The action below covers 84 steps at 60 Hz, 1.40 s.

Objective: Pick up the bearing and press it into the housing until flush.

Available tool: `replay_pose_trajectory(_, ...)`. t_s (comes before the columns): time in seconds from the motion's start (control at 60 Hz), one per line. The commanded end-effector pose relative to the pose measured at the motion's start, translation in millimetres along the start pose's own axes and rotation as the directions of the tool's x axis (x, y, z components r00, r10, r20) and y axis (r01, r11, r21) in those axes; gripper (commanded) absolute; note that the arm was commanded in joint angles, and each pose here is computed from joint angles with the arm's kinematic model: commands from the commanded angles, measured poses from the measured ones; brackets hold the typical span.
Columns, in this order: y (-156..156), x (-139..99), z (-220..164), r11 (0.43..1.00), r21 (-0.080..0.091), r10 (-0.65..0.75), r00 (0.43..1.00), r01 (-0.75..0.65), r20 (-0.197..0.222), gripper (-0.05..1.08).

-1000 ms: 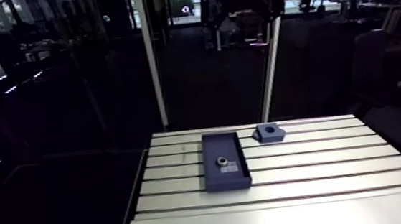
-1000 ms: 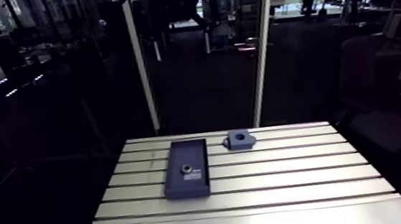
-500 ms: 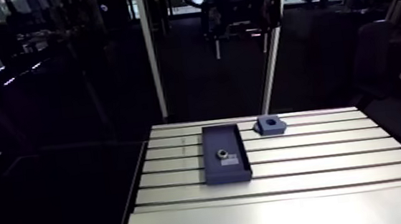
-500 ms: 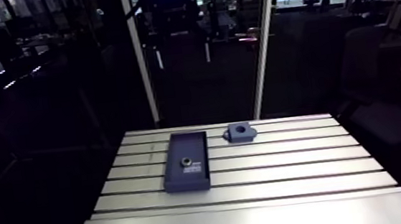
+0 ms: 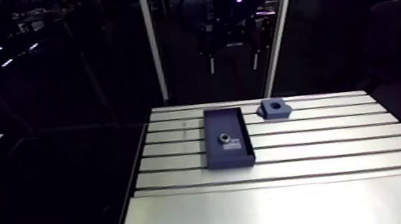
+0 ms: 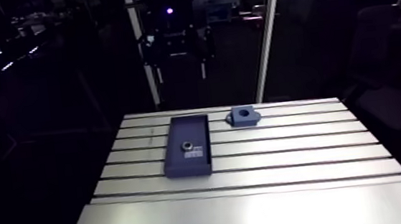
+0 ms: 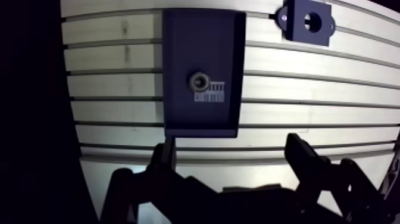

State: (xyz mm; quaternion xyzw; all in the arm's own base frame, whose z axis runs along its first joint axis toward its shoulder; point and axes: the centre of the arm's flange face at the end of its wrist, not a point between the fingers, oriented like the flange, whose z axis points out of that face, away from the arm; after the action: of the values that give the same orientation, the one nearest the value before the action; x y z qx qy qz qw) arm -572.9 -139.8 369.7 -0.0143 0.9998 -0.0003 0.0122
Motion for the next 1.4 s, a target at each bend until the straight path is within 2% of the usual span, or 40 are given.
replay_pose_trajectory(0.017,-8.1,8.3,68.7,0.999,0.032,0.026,1.0,-0.026,0.013,0.01)
replay_pose_trajectory(0.117,-8.1,7.4,78.9,0.999,0.032,0.029,0.999,-0.03,0.029,0.01)
replay_pose_trajectory(0.3,-7.8,9.7,90.0,0.999,0.021,0.042,0.999,-0.042,0.017,0.01)
replay_pose_trajectory(0.383,-7.9,9.5,100.0,0.999,0.02,0.043,0.999,-0.044,0.033,0.02)
replay_pose_trajectory(0.5,-8.0,11.4,112.3,0.999,0.021,0.045,0.998,-0.046,0.052,0.08)
replay_pose_trajectory(0.65,-9.5,13.9,116.3,0.999,0.02,0.043,0.998,-0.044,0.042,0.16)
replay_pose_trajectory(0.867,-17.8,15.2,132.7,0.999,0.017,0.031,0.997,-0.032,0.065,0.25)
replay_pose_trajectory(1.017,-26.2,14.0,145.3,1.0,-0.007,0.02,0.996,-0.019,0.084,0.27)
replay_pose_trajectory(1.217,-24.9,16.8,154.3,1.0,-0.014,0.028,0.997,-0.027,0.072,0.29)
replay_pose_trajectory(1.333,-23.1,16.1,158.1,0.999,-0.03,0.029,0.997,-0.027,0.071,0.3)
replay_pose_trajectory(1.4,-23.0,15.5,159.9,0.999,-0.031,0.028,0.997,-0.026,0.072,0.31)
